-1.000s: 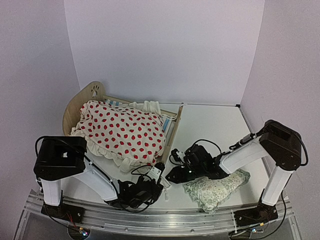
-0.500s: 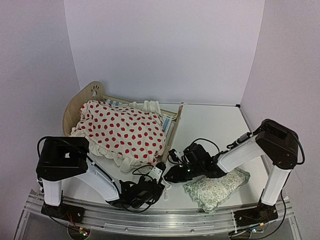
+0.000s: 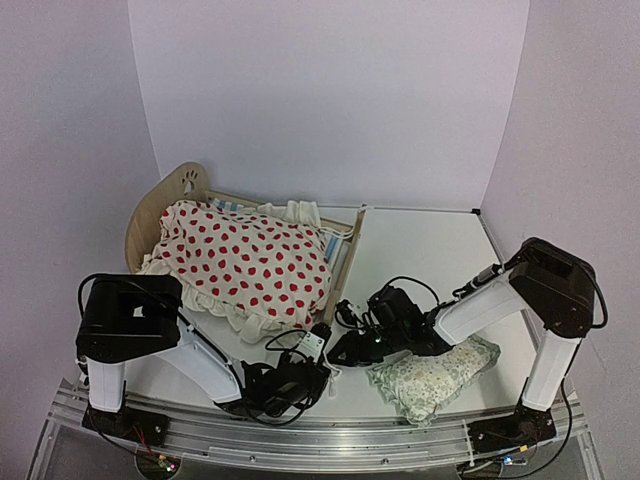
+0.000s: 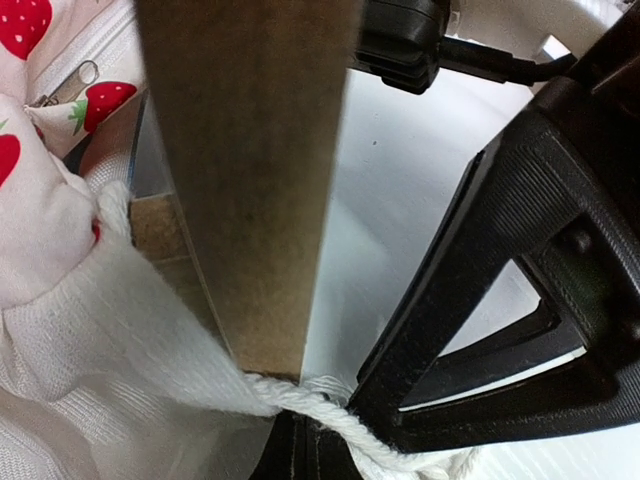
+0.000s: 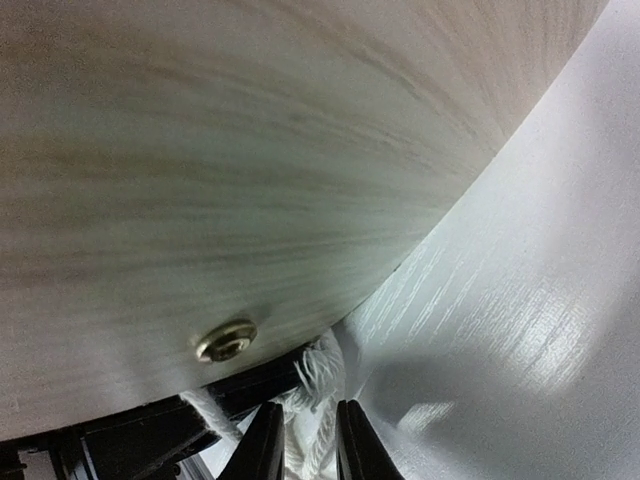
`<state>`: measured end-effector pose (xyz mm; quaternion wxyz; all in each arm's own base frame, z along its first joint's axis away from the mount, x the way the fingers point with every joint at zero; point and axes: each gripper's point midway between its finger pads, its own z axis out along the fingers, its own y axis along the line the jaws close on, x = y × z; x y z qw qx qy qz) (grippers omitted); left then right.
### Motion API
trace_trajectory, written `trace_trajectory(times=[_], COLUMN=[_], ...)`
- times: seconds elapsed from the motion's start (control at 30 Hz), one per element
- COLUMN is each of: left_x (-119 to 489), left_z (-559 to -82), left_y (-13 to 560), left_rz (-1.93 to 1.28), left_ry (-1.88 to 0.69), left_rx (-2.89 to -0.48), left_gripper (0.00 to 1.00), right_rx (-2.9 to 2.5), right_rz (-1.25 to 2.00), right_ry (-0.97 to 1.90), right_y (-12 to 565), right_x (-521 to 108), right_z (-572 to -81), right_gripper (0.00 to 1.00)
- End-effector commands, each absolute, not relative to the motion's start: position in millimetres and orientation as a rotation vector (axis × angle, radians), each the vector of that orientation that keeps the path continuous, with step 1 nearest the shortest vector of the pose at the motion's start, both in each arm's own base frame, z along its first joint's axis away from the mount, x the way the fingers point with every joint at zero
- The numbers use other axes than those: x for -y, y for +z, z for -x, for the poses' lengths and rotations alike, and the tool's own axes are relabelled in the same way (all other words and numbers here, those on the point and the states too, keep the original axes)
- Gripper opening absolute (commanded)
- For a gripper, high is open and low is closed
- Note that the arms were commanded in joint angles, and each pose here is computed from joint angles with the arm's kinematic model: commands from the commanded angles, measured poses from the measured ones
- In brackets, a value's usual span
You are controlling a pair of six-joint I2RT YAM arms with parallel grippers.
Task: Set up the pet bed
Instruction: Tie the right ropes of the mattress at the bed frame.
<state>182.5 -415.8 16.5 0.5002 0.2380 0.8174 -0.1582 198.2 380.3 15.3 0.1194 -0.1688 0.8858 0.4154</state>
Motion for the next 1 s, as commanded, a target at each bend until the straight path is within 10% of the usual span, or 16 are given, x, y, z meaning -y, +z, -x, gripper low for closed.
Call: trace_trajectory(times=[0.0, 0.97], left_x=[426.6, 424.0], left_z=[-189.2, -182.3], left_y=[35.7, 44.0], left_rz=[-0.490, -0.452], left_ry=[-0.449, -0.571], left_rx=[-1.940, -1.923], left_gripper=[0.00, 0.00], right_rx=[-2.530, -2.385], right_rz=[0.532, 0.537], right_ry=[1.320, 1.381], right_y=[24.2, 32.7], right_x=[-394.6, -394.0], right_z=[-196.0, -198.5], right_gripper=[0.19, 0.00])
